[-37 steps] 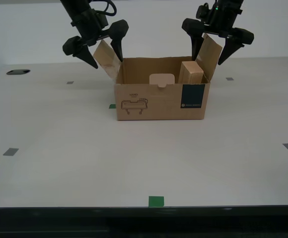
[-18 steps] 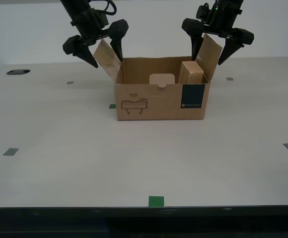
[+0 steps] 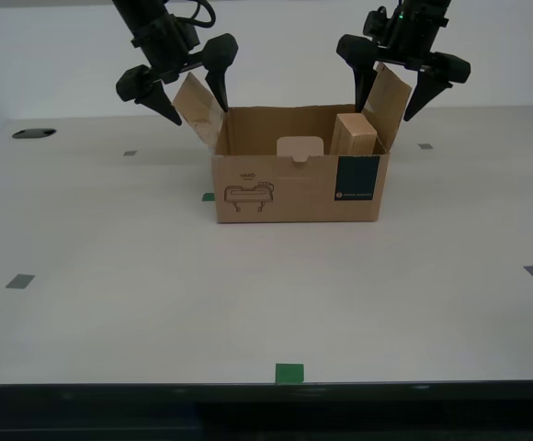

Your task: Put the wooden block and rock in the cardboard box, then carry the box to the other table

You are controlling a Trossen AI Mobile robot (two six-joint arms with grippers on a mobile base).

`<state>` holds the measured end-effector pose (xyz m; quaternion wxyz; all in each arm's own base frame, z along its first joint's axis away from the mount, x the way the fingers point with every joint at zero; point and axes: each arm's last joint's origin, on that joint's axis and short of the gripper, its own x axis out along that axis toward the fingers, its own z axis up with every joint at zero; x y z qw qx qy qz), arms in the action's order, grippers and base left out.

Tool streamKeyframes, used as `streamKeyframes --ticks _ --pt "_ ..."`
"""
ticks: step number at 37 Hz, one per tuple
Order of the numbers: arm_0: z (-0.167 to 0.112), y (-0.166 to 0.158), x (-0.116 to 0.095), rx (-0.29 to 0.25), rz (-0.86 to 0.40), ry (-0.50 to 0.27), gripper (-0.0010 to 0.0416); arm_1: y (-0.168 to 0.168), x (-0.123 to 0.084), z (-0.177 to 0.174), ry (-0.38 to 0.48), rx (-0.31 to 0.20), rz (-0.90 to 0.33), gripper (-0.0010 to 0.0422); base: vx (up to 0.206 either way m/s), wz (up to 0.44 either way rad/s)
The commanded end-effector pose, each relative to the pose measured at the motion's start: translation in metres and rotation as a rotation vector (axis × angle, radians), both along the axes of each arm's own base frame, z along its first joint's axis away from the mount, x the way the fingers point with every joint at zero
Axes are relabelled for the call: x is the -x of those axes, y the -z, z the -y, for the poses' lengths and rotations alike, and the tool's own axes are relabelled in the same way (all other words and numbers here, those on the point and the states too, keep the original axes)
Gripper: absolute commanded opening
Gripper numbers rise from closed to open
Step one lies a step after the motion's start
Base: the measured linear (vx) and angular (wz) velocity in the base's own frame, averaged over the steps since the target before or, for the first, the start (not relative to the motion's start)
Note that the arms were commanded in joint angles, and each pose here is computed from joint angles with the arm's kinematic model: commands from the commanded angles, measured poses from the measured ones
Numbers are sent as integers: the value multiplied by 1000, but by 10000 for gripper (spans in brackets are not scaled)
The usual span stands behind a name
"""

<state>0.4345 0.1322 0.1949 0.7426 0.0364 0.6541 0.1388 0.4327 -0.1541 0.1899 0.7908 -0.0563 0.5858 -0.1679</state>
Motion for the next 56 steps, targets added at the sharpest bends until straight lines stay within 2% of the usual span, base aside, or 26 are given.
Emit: streamKeyframes --ticks 1,18,27,36,56 --pt "0 -1 0 -3 -3 0 394 0 0 0 -2 4 -3 398 0 0" --pt "0 0 6 10 -58 -2 394 1 5 0 -11 -9 -55 398 0 0" --pt "-6 -1 9 -69 -95 -24 394 -1 9 11 32 -11 -43 398 0 0" --pt "-9 -1 11 -68 -96 -38 394 -1 15 25 72 -12 -33 398 0 0" --pt "-10 -1 9 -73 -78 -39 394 -1 14 27 50 0 -27 398 0 0"
